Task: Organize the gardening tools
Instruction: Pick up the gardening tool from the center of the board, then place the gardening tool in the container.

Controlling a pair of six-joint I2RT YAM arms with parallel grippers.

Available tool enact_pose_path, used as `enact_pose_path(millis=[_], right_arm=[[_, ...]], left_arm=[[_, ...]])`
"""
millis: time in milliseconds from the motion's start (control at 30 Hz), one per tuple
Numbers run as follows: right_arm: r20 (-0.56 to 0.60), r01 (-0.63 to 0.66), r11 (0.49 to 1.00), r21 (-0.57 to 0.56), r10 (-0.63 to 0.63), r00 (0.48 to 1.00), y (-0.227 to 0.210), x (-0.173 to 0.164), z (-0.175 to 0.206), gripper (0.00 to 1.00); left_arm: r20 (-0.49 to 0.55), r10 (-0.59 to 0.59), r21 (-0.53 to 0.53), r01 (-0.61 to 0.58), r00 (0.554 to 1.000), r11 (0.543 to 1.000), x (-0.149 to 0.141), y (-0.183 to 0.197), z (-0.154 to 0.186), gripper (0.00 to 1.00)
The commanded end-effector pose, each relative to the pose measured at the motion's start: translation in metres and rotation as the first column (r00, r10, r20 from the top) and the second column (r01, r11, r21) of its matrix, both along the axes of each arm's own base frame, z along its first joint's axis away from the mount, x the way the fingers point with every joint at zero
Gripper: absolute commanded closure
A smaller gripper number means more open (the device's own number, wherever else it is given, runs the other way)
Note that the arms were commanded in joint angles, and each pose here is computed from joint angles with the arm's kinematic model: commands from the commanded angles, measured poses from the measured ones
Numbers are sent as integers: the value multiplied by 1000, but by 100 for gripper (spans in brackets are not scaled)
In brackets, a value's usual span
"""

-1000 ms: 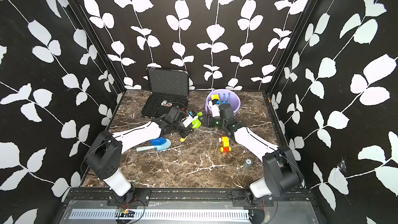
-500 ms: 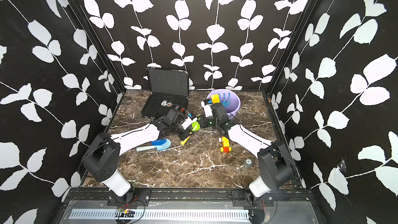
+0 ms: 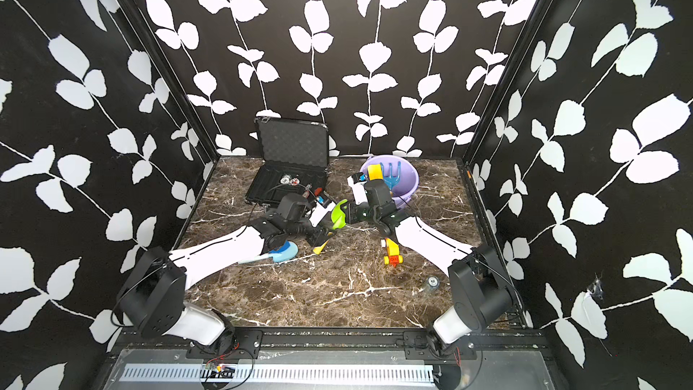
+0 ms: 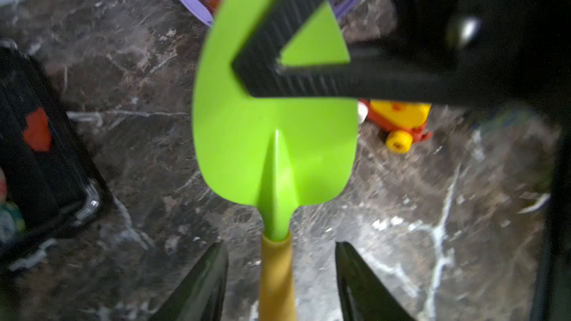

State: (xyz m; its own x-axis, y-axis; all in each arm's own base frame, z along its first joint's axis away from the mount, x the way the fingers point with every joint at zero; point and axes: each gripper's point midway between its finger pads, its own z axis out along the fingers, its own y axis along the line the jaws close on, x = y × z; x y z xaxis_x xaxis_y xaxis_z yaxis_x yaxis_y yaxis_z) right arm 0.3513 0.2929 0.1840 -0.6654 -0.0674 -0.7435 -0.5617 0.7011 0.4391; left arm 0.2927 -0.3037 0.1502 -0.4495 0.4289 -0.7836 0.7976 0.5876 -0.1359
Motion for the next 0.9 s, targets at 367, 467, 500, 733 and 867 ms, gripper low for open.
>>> enact_pose_path(millis=[367,467,500,733,867], right_arm=[[146,78,994,-80,-65,987,-17,7,33,100],[174,103,989,-105,-84,981,-23,8,41,100],[187,114,988,-109,-92,978,-25,9,45,100],[274,179,976,-121,-141,951,-37,16,77,100],[331,228,965,-127,-175,927,-45,22,101,100]], left_arm=[[169,507,-89,-500,845,862,4,106,40,1],[179,614,-115,-603,769,789,-3,136,42,1],[181,641,-129,-629,745,767,-6,145,44,1],[180,754,-213,-723,632,657,-26,187,52,1],[187,788,-242,-750,586,616,-35,205,57,1]])
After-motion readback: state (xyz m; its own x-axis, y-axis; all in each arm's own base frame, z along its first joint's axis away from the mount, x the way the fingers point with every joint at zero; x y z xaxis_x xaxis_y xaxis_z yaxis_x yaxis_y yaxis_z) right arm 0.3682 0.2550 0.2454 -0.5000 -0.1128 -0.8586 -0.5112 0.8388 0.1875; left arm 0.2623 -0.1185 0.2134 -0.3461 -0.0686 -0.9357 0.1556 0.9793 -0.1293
